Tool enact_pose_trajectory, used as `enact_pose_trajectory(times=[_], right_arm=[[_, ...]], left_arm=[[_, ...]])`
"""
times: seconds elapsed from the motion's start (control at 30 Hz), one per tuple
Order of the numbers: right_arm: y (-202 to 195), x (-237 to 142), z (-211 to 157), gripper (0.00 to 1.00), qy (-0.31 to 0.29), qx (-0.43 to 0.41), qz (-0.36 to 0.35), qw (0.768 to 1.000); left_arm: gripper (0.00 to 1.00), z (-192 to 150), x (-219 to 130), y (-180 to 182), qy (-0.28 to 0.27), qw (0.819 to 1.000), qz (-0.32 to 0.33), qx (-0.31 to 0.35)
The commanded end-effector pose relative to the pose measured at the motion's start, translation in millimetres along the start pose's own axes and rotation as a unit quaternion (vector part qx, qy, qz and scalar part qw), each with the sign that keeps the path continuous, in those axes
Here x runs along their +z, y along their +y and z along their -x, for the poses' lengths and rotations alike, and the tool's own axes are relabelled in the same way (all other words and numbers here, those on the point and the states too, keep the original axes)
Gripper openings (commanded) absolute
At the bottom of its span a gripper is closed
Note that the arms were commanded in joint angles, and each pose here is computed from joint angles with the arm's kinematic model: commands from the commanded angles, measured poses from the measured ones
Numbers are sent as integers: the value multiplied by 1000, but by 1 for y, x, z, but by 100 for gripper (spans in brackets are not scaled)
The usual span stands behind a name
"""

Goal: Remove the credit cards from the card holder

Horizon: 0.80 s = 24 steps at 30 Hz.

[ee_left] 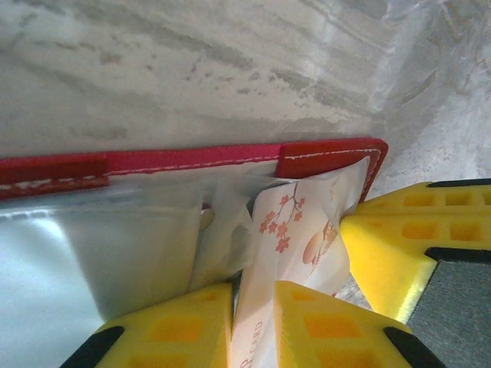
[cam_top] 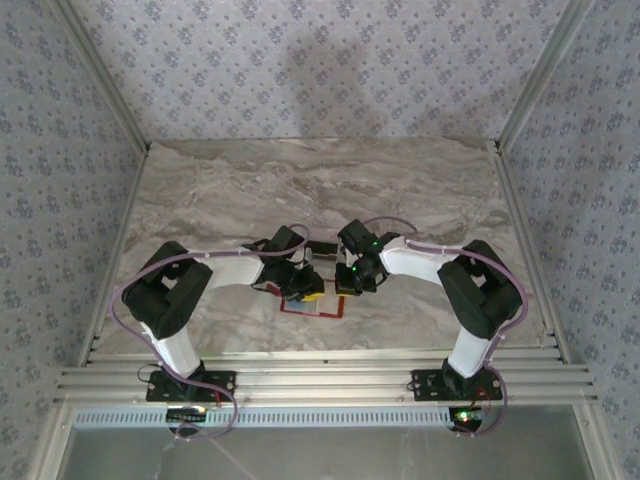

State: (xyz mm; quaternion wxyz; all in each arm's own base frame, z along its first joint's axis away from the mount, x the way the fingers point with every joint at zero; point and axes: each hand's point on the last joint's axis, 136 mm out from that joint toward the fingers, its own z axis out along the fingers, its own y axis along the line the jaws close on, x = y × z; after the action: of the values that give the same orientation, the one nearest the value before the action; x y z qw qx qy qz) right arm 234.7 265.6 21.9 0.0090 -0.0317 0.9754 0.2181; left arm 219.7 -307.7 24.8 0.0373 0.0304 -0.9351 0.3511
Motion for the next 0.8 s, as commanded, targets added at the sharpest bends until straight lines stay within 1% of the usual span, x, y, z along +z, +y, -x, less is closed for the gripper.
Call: enact_pose_trajectory(times=[0.0,0.23,0.53,0.77], right_arm=[[-15,8,-8,4,20,6,-34,999],[-17,7,-8,4,21,7,-38,999],[-19,4,-6,6,18,6,-44,999],[-23,1,-5,6,17,2,-59,998]], left_arm=[[19,-3,9,-1,11,1000,-20,-2],[10,-1,3,3,3,1000,-10,0],[6,0,-27,14,-23,998,58,23],[5,0,-44,21,-35,995,88,31]])
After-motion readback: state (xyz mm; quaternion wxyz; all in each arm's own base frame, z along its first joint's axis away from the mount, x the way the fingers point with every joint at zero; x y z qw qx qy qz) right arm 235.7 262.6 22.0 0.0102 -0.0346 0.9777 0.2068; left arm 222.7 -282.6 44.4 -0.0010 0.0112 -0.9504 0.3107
